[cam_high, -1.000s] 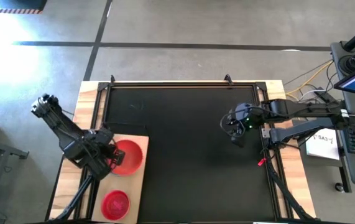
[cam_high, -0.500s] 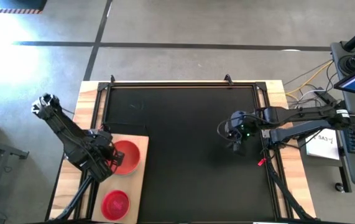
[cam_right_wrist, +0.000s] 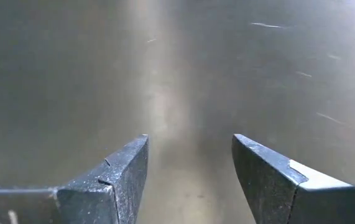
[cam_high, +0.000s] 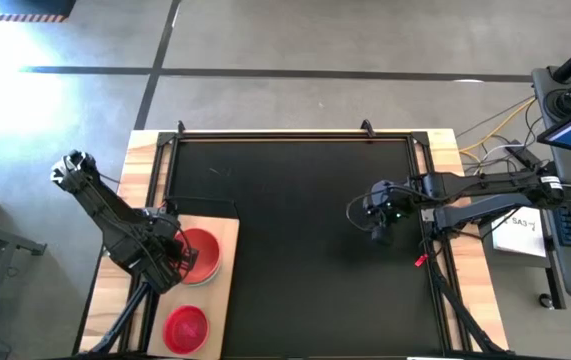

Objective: Place and stack bowls onto a shelf
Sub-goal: Stack the orange bowl on the green bowl on the shelf

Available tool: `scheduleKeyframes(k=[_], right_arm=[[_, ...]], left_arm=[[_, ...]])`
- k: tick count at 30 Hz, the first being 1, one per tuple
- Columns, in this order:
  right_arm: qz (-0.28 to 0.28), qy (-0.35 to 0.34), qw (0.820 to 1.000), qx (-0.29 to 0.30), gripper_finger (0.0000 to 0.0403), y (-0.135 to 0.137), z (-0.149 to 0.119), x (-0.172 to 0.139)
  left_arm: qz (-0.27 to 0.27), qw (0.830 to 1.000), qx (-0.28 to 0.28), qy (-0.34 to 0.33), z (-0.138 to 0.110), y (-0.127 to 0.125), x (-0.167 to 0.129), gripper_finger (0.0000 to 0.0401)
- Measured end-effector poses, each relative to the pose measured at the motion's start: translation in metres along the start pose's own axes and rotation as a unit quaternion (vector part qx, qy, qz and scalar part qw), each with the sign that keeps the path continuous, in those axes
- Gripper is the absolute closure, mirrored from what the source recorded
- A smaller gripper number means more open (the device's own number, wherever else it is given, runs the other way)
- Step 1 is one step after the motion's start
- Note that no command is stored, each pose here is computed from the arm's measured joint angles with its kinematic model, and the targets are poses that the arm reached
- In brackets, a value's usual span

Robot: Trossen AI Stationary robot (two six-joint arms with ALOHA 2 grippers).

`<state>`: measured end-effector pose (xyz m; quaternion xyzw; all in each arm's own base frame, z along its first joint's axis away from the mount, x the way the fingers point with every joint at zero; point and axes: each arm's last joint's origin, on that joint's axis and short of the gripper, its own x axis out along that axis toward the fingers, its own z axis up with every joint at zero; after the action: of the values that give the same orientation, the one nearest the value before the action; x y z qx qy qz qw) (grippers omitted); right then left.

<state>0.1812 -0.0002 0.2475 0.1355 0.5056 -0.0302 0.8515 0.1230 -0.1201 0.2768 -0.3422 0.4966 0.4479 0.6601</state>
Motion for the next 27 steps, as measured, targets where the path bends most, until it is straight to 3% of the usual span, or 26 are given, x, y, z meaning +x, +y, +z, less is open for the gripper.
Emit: scheduleKeyframes(k=[8,15,19,27], right_arm=[[-0.118,-0.035,0.990,0.063,0.0184,-0.006,0.001,-0.006],[-0.263,-0.099,0.951,0.125,0.0183,-0.015,0.003,-0.009],[-0.271,-0.101,0.950,0.118,0.0183,-0.015,0.003,-0.009],[-0.273,-0.099,0.950,0.112,0.0183,-0.016,0.003,-0.008]], left_arm=[[-0.028,0.999,0.002,0.020,0.003,-0.005,-0.019,0.0292],[-0.023,1.000,0.008,0.021,0.002,-0.007,-0.024,0.0280],[0.005,0.999,0.009,0.048,0.000,-0.005,-0.022,0.0280],[-0.017,0.999,0.019,0.027,0.003,-0.006,-0.026,0.0280]])
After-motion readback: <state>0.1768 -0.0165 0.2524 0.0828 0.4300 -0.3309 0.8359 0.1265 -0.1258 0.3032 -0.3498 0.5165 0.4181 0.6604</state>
